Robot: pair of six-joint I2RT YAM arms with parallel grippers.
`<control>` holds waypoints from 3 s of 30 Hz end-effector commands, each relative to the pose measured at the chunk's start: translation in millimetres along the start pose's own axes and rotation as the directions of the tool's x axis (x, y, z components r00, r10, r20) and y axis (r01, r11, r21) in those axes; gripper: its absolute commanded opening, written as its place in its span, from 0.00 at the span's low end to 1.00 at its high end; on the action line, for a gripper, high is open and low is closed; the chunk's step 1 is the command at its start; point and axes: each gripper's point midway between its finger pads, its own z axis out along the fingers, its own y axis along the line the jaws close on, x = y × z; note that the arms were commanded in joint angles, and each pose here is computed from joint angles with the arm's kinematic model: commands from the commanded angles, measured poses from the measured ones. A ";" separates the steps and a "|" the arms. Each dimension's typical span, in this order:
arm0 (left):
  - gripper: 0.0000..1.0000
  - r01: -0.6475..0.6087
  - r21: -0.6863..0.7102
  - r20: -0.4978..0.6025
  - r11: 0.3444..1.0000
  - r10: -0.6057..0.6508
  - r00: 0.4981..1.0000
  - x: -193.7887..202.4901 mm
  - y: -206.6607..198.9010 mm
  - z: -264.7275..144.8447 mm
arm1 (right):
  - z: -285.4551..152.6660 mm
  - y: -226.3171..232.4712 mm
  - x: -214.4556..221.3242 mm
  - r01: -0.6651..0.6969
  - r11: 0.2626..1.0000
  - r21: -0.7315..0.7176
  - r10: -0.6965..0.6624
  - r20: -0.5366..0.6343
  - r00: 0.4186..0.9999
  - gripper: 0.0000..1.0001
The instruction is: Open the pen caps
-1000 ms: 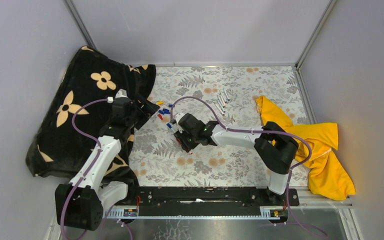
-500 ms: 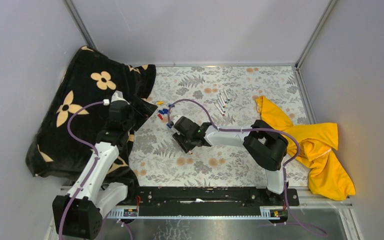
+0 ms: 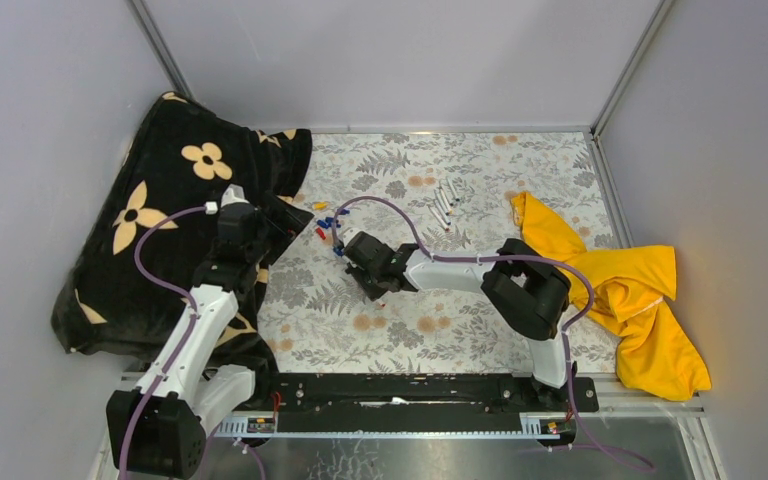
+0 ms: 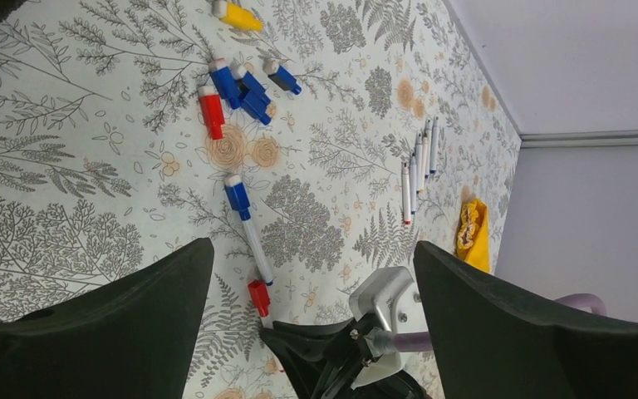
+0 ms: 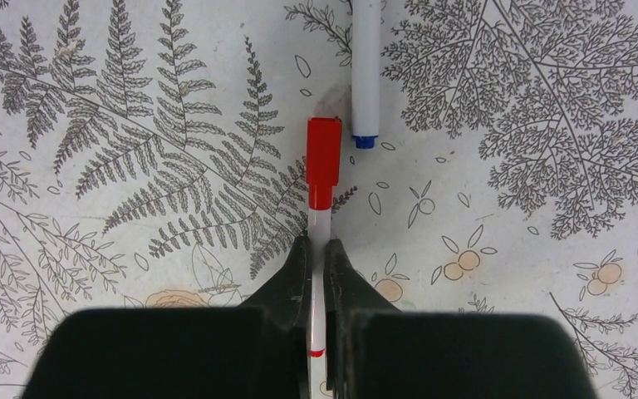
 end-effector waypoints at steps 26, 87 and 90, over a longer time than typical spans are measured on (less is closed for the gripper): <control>0.92 0.037 0.251 -0.211 0.967 0.018 0.977 50.2 -39.2 23.1 | -111.5 2.0 -114.1 -0.063 0.936 -0.346 0.167 0.279 0.946 0.00; 0.00 0.052 0.308 -0.215 0.950 0.016 0.976 67.0 -83.2 42.0 | -99.8 -27.7 -132.9 -0.135 0.894 -0.427 0.267 0.266 0.926 0.00; 0.00 0.050 0.307 -0.222 0.950 0.020 0.975 69.7 -85.0 44.3 | -101.7 -27.8 -134.6 -0.122 0.897 -0.424 0.254 0.271 0.929 0.14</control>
